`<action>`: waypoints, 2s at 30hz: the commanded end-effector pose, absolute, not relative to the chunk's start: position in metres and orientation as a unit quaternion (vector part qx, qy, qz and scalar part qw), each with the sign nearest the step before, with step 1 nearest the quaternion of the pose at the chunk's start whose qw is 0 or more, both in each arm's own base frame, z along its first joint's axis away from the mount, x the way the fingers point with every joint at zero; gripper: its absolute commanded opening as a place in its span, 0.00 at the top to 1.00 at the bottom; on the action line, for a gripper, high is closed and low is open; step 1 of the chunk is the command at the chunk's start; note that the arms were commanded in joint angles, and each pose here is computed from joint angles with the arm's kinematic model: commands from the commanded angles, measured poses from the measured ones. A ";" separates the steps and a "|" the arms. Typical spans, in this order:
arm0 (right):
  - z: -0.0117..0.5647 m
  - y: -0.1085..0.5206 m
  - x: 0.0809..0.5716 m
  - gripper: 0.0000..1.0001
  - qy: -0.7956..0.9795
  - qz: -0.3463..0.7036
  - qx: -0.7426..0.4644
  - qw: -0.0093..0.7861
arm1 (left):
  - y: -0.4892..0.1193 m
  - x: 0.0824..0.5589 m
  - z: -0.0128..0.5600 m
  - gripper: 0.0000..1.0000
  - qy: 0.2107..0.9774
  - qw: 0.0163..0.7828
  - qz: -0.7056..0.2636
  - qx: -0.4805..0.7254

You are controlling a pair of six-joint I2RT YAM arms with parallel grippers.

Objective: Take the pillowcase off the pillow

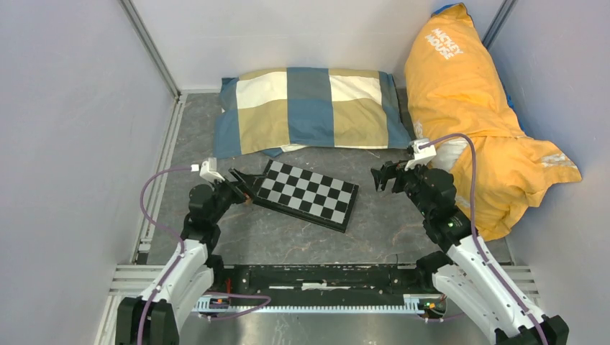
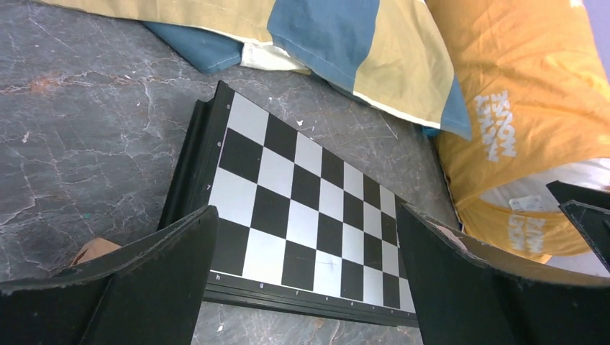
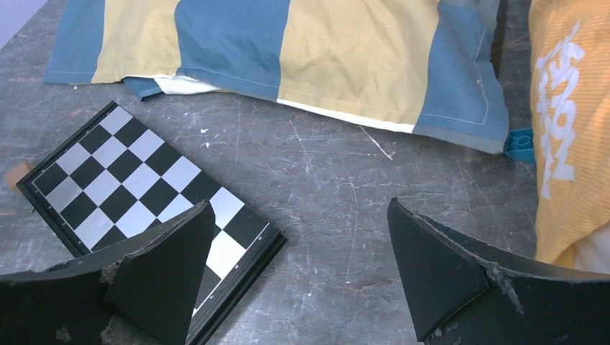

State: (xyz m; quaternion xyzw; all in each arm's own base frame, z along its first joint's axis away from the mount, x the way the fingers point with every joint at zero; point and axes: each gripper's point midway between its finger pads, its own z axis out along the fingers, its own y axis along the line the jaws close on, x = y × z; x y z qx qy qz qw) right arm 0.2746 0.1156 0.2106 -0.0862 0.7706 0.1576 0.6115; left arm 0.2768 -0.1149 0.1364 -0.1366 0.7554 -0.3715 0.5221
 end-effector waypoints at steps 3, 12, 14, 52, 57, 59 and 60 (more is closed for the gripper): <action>0.211 0.123 0.274 0.02 0.760 0.189 -0.074 0.617 | -0.109 0.275 0.154 0.00 0.733 0.558 -0.365 -0.134; 0.225 0.151 0.287 0.02 0.751 0.230 -0.115 0.608 | -0.109 0.268 0.155 0.00 0.731 0.570 -0.359 -0.108; 0.226 0.160 0.293 0.02 0.751 0.237 -0.124 0.604 | -0.110 0.268 0.154 0.00 0.733 0.566 -0.360 -0.108; 0.141 0.074 0.525 0.14 0.886 -0.197 -0.086 0.410 | -0.114 0.273 0.141 0.00 0.755 0.540 -0.357 -0.106; 0.130 0.076 0.535 0.42 0.895 -0.188 -0.101 0.391 | -0.114 0.272 0.142 0.00 0.754 0.542 -0.357 -0.105; 0.129 0.084 0.533 0.66 0.902 -0.167 -0.113 0.381 | -0.114 0.272 0.143 0.00 0.754 0.542 -0.357 -0.105; 0.134 0.088 0.531 0.92 0.904 -0.156 -0.114 0.382 | -0.114 0.272 0.143 0.00 0.754 0.541 -0.357 -0.105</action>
